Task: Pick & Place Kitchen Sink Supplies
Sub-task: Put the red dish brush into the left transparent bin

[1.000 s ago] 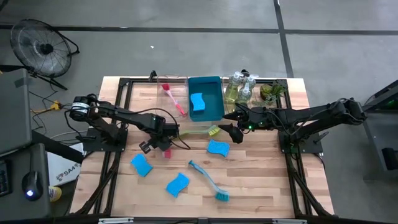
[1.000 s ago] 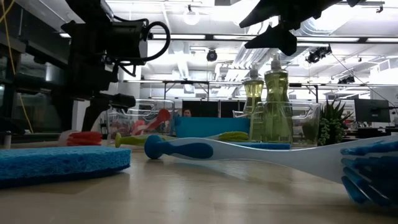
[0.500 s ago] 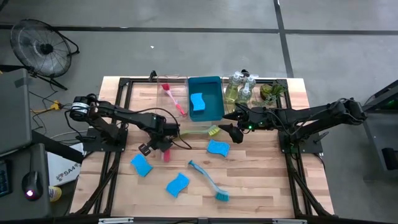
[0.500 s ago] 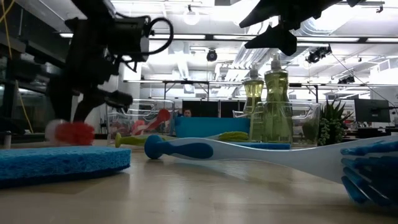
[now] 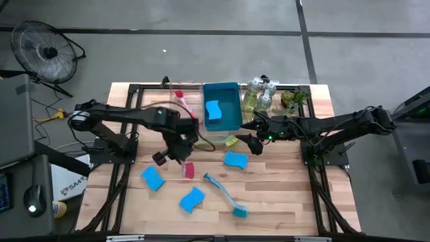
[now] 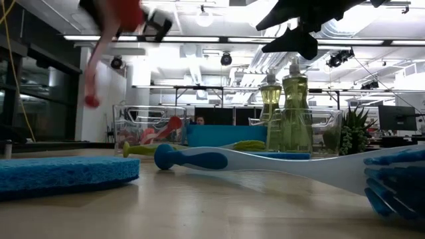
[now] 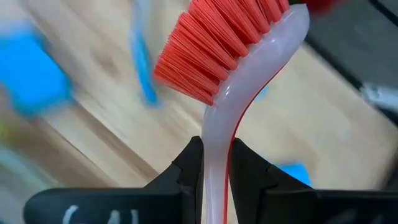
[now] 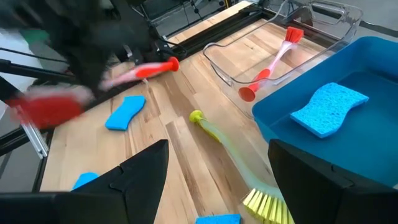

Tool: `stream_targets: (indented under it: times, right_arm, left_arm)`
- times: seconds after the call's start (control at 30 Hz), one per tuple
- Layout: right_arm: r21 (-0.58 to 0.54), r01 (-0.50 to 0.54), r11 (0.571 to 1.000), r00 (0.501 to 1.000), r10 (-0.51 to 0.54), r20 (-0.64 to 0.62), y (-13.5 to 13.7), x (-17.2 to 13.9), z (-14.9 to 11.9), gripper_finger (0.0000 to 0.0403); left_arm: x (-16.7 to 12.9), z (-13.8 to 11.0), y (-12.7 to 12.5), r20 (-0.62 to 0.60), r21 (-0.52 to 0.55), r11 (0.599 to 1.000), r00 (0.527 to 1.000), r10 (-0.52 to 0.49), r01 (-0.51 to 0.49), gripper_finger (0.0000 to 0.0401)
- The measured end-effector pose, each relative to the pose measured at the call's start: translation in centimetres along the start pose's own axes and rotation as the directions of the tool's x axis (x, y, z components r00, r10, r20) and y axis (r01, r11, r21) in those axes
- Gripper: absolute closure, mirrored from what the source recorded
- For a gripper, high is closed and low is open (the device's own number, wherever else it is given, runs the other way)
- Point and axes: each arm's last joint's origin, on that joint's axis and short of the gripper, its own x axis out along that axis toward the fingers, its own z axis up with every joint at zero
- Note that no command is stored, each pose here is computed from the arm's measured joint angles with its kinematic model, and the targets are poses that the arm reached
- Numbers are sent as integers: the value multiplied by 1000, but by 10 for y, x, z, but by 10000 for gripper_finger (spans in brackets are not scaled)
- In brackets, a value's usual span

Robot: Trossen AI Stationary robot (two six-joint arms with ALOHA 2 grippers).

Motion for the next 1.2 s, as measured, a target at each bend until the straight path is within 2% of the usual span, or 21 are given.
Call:
stream_targets:
  times: [0.13, 0.23, 0.3, 0.43, 0.57, 0.7, 0.9, 1.07, 1.2]
  right_arm:
    - [-3, 5, 1000, 1000, -5, -5, 0, 0, -1, 132]
    - [-4, 6, 1000, 1000, -6, -2, 0, 0, 0, 132]
    - [-2, 0, 1000, 1000, 0, 7, 0, 0, 1, 132]
    - [27, -60, 998, 994, 57, 93, 5, -1, 9, 132]
    - [-118, -134, 984, 962, 158, 222, 19, -5, 20, 132]
    - [-213, -112, 971, 944, 171, 283, 26, -9, 22, 132]
    - [-228, -75, 971, 935, 148, 322, 27, -10, 24, 132]
    - [-277, -64, 959, 888, 182, 423, 31, -15, 35, 132]
    - [-293, -20, 956, 864, 164, 475, 32, -17, 39, 132]
  left_arm:
    - [-41, 28, -4, 180, 107, 985, 977, 112, -133, 354]
    - [-66, 44, -7, 303, 164, 954, 933, 195, -253, 354]
    - [-80, 53, -9, 390, 183, 923, 887, 247, -337, 354]
    - [-96, 62, -3, 517, 157, 874, 792, 324, -460, 354]
    - [-110, 65, 7, 599, 91, 842, 704, 381, -532, 354]
    - [-121, 63, 16, 644, -2, 830, 634, 428, -558, 354]
    - [-139, 64, 25, 700, -160, 801, 506, 504, -576, 354]
    - [-136, 63, 42, 697, -258, 797, 466, 545, -547, 354]
    - [-127, 67, 59, 711, -298, 800, 439, 550, -520, 354]
